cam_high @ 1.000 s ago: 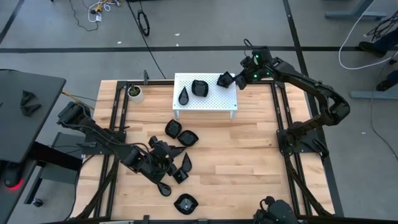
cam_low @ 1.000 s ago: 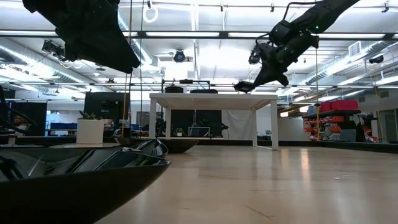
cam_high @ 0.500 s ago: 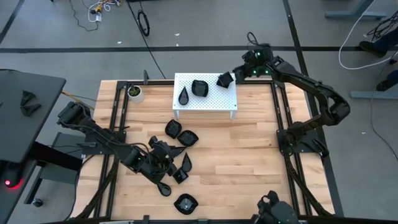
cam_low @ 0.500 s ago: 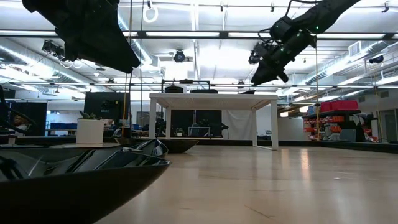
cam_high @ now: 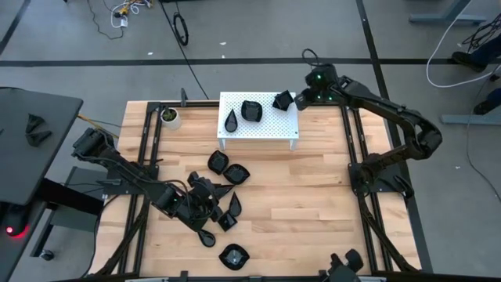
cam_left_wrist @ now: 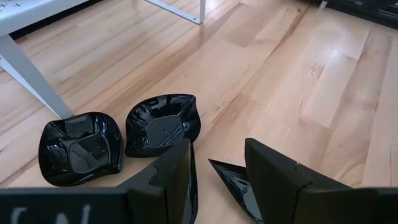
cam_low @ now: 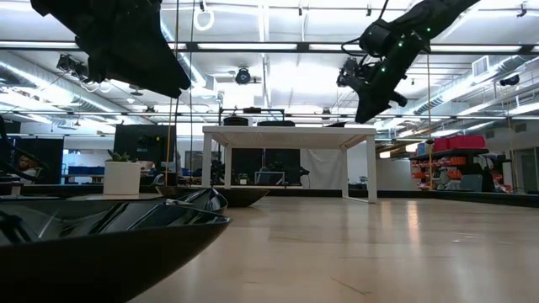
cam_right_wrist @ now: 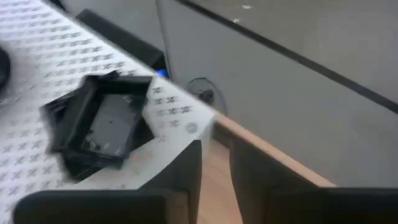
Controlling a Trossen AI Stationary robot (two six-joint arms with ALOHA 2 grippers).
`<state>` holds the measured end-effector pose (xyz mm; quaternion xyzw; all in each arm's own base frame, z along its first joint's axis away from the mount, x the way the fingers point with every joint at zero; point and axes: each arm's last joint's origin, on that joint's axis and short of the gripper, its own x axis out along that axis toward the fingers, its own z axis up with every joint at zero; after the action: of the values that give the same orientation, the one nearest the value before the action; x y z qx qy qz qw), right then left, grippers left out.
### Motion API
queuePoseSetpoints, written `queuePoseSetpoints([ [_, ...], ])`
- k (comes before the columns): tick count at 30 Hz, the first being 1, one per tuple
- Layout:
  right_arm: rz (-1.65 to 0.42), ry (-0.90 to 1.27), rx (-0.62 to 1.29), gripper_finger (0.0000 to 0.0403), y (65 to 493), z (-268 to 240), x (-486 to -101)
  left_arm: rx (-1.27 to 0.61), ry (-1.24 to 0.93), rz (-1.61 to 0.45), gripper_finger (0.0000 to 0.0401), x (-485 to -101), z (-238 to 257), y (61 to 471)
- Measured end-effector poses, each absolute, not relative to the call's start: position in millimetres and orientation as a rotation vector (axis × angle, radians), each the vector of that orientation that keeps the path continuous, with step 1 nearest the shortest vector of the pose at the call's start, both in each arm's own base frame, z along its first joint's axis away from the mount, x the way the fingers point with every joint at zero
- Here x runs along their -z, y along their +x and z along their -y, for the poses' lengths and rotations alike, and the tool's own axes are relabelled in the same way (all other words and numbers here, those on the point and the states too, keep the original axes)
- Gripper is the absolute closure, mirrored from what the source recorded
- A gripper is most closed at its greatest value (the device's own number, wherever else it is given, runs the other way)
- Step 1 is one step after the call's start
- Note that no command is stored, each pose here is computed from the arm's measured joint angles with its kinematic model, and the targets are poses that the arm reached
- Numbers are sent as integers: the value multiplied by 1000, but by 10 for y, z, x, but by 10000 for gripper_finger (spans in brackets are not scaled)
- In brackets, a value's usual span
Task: Pick & Place Mini shaped plates
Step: Stack the black square plate on top of the other black square plate on the shelf
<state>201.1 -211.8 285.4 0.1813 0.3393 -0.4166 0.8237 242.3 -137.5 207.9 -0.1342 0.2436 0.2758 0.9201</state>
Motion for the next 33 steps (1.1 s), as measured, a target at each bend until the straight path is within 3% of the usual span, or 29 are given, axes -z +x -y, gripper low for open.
queuePoseSetpoints([
  [10,-744,407,582,377,2185,1986,-2785,-565,-282,-492,243,-2085,1379,2430],
  [22,-661,289,453,388,2380,1800,-2897,-565,-281,-493,243,-2085,1379,2430],
  [28,-589,180,234,399,2650,1167,-2982,-565,-280,-493,243,-2084,1379,2429],
  [33,-394,82,33,398,2855,356,-2854,-565,-283,-492,243,-2085,1380,2429],
])
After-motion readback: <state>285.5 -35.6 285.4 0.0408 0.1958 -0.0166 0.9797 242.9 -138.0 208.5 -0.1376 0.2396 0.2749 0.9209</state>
